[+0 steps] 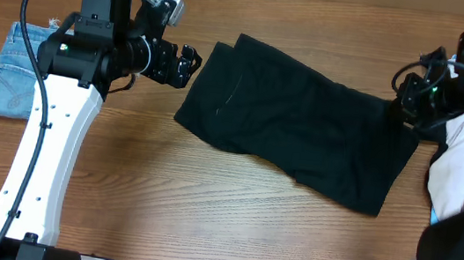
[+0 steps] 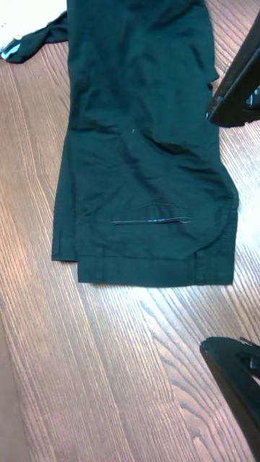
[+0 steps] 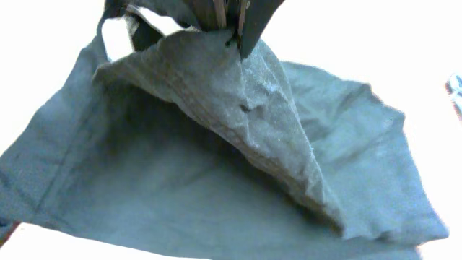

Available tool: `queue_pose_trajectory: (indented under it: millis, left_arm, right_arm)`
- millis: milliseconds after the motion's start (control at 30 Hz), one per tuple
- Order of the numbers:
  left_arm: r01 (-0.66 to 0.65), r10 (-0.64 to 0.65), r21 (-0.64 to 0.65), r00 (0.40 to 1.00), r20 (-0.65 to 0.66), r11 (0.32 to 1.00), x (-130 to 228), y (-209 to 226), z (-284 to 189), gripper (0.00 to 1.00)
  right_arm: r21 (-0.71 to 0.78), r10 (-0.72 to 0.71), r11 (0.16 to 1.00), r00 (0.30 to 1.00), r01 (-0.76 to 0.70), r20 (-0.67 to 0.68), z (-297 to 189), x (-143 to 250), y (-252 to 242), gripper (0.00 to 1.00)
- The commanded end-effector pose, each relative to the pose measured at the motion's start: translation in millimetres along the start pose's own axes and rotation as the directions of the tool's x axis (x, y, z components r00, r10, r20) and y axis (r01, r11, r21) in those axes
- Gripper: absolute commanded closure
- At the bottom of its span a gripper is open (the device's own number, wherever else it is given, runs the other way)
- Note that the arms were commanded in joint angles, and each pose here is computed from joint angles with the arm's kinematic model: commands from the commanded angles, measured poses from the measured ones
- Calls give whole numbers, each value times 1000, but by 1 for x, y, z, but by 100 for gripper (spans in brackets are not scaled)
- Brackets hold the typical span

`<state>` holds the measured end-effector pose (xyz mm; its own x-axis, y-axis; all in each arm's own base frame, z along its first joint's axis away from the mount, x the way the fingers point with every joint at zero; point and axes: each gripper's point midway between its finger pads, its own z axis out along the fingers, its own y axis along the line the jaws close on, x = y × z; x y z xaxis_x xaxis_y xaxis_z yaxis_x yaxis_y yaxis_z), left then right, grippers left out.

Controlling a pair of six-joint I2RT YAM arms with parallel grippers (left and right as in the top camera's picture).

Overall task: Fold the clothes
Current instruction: 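Grasp the left end of the black shorts with the left gripper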

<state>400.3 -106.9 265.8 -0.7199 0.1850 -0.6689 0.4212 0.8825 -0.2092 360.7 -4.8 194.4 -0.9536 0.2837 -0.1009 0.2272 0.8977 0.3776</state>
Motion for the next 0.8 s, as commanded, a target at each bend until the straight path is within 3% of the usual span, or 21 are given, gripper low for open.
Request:
queue_pose_trajectory:
  millis: [0, 133, 167, 400, 567, 767]
  left_arm:
    - [-30, 30, -8, 999, 21, 1000, -8, 0, 0, 12]
    - [-33, 33, -16, 999, 33, 999, -14, 7, 14, 30]
    - [-27, 27, -12, 999, 23, 1000, -14, 13, 29, 30]
    - [109, -115, 260, 993, 8, 960, -9, 18, 155, 14]
    - [168, -188, 292, 981, 42, 942, 1, 37, 229, 15]
    - [237, -249, 228, 968, 26, 944, 23, 49, 277, 22]
  right_arm:
    - [-36, -109, 993, 994, 109, -10, -13, 22, 33, 96]
    - [-39, -177, 984, 984, 176, -25, -16, 39, 54, 96]
    - [-33, -186, 982, 982, 186, -28, -15, 40, 55, 96]
    - [-24, -211, 977, 976, 212, 50, -15, 21, 58, 96]
    - [-26, -218, 975, 973, 221, 81, -14, 12, 61, 96]
    - [-26, -218, 975, 973, 221, 80, -14, 12, 60, 96]
